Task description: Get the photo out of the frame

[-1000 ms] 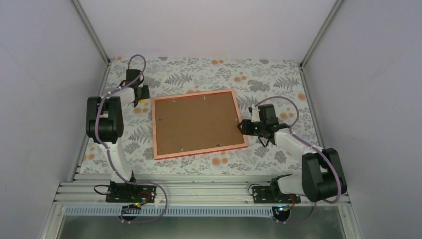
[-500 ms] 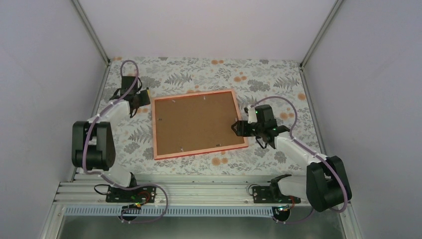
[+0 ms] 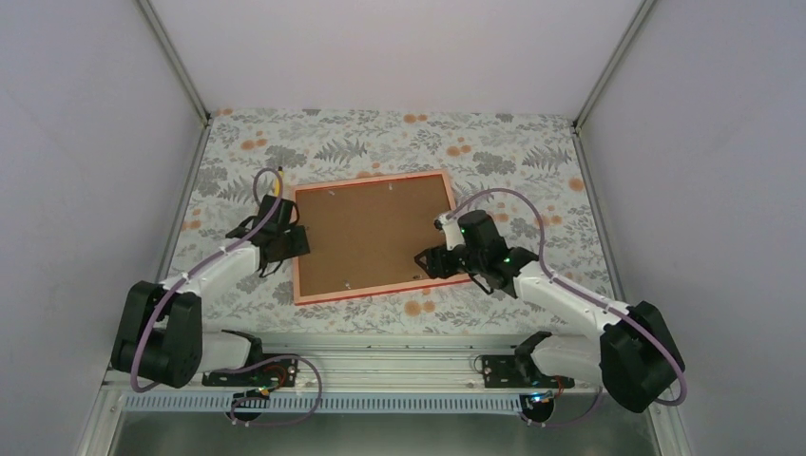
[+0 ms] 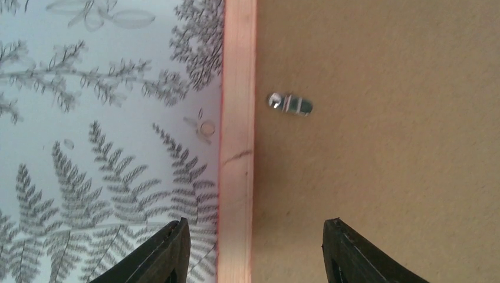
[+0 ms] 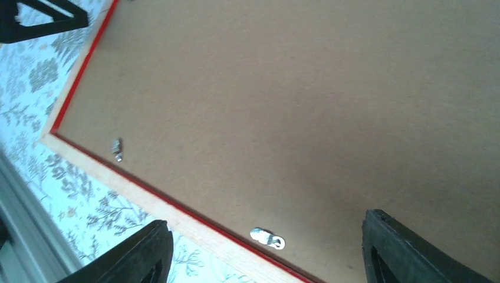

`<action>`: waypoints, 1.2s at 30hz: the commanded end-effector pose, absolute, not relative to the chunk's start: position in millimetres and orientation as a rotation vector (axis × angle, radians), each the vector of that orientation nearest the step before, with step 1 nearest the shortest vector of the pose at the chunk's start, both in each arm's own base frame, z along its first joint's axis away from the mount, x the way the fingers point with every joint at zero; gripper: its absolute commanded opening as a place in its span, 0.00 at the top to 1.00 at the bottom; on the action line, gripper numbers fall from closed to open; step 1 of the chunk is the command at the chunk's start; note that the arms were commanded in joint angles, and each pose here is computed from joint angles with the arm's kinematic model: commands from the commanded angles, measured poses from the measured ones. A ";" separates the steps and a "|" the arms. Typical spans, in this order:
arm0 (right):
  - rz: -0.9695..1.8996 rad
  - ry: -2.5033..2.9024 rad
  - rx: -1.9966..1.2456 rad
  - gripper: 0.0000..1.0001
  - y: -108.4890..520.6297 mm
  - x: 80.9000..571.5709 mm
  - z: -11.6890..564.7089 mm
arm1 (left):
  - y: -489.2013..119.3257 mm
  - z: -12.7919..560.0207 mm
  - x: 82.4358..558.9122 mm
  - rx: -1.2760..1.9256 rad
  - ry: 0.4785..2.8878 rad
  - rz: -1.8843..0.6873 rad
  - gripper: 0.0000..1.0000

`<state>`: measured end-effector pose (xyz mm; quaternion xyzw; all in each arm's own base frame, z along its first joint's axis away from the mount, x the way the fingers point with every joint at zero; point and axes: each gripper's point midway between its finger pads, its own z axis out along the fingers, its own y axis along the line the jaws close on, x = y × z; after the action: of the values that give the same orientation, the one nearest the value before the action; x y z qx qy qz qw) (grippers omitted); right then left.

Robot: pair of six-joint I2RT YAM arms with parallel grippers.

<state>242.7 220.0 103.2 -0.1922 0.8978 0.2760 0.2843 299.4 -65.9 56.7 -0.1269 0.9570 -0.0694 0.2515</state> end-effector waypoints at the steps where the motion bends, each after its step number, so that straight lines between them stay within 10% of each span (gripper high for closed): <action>1: 0.719 2.309 -0.617 0.29 238.3 239.8 124.5 | -59.2 44.9 280.7 -0.402 2.635 -0.143 0.43; 29: 0.597 2.263 -0.933 0.27 291.0 207.8 91.9 | -115.0 26.7 285.7 -0.170 2.673 -0.202 0.97; 36: 0.477 2.265 -1.034 0.26 307.4 199.8 79.7 | -116.3 46.3 307.5 -0.154 2.628 -0.158 0.98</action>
<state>197.7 294.5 73.9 -0.3630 0.8650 0.2103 0.2751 288.3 -111.3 26.6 -0.0647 0.9716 -0.0596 0.2198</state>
